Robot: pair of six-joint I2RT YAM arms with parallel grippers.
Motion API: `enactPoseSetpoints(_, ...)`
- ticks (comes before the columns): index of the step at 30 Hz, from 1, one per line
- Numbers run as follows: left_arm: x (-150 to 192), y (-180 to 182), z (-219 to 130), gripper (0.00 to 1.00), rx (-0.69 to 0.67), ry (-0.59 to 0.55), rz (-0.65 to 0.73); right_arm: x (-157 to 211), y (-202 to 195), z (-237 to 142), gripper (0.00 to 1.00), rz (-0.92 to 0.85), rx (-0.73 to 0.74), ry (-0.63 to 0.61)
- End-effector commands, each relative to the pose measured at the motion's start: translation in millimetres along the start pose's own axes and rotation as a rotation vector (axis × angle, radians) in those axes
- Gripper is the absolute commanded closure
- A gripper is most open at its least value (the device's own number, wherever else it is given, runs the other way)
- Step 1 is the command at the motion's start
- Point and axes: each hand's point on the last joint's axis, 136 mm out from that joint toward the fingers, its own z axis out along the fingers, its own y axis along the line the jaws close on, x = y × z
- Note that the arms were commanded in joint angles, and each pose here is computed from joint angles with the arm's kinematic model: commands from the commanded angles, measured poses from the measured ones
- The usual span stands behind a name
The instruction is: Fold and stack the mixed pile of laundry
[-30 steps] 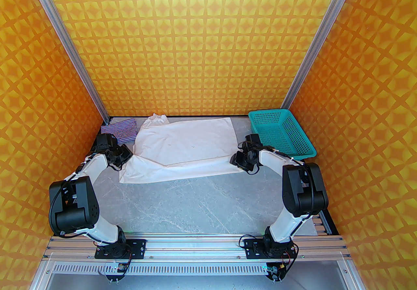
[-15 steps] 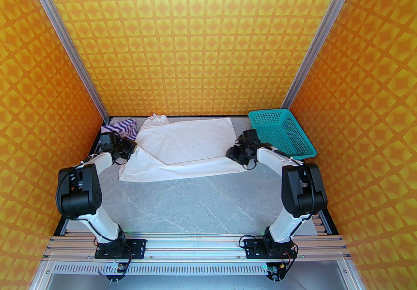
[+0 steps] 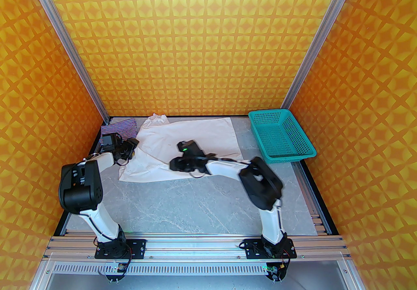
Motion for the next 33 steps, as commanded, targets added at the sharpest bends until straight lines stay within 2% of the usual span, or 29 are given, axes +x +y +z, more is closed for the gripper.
enactPoseSetpoints(1, 0, 1, -28, 0.41, -0.083, -0.031, 0.152, -19, 9, 16, 0.53, 0.112, -0.086, -0.055)
enactPoseSetpoints(7, 27, 28, -49, 0.4, -0.152, -0.009, 0.192, -18, 14, 38, 0.53, 0.236, -0.115, -0.072)
enactPoseSetpoints(14, 55, 73, -39, 0.46, -0.215, 0.051, 0.152, -24, 18, 62, 0.53, 0.387, -0.176, -0.099)
enactPoseSetpoints(19, 60, 95, -32, 0.48, -0.25, 0.074, 0.124, -41, 17, 68, 0.54, 0.454, -0.187, -0.16)
enactPoseSetpoints(25, 62, 107, -33, 0.48, -0.268, 0.077, 0.11, -65, 13, 63, 0.6, 0.573, -0.241, -0.277)
enactPoseSetpoints(29, 62, 115, -36, 0.48, -0.28, 0.077, 0.104, -80, 1, 61, 0.63, 0.663, -0.262, -0.335)
enactPoseSetpoints(33, 63, 120, -39, 0.48, -0.291, 0.082, 0.102, -90, -16, 55, 0.62, 0.737, -0.263, -0.392)
